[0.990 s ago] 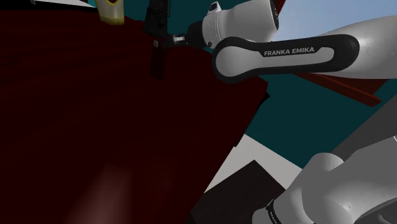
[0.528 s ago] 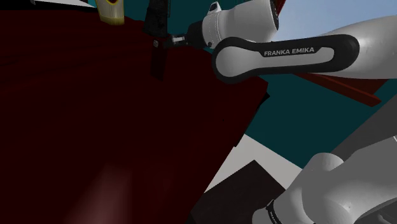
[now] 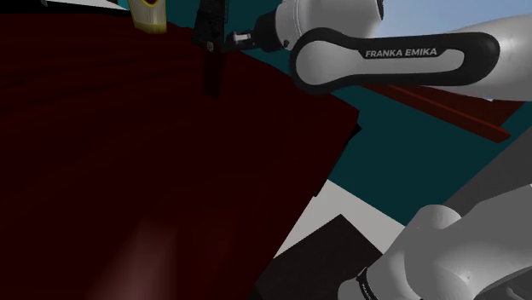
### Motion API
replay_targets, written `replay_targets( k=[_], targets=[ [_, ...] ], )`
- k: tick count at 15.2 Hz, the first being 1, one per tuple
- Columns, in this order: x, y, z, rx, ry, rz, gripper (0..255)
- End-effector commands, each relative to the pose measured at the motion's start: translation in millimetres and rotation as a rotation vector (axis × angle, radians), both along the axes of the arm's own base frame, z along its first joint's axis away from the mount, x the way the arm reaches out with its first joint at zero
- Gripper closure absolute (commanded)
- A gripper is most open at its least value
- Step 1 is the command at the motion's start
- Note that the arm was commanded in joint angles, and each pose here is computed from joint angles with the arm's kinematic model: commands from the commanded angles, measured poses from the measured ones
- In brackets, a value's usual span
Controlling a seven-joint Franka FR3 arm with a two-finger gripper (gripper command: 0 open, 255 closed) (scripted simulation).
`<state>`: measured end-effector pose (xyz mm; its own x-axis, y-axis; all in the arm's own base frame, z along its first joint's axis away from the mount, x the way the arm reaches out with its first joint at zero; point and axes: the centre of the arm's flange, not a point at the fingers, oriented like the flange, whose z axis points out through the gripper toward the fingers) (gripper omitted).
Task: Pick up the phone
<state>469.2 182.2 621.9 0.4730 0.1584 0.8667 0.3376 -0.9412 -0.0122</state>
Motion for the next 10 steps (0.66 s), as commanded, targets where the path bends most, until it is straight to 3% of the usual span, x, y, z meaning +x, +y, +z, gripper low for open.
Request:
replay_targets(
  k=[1,10],
  targets=[
    [0,1,11,0.000,0.000,0.000,255],
    [0,1,49,0.000,0.000,0.000,255]
  ],
)
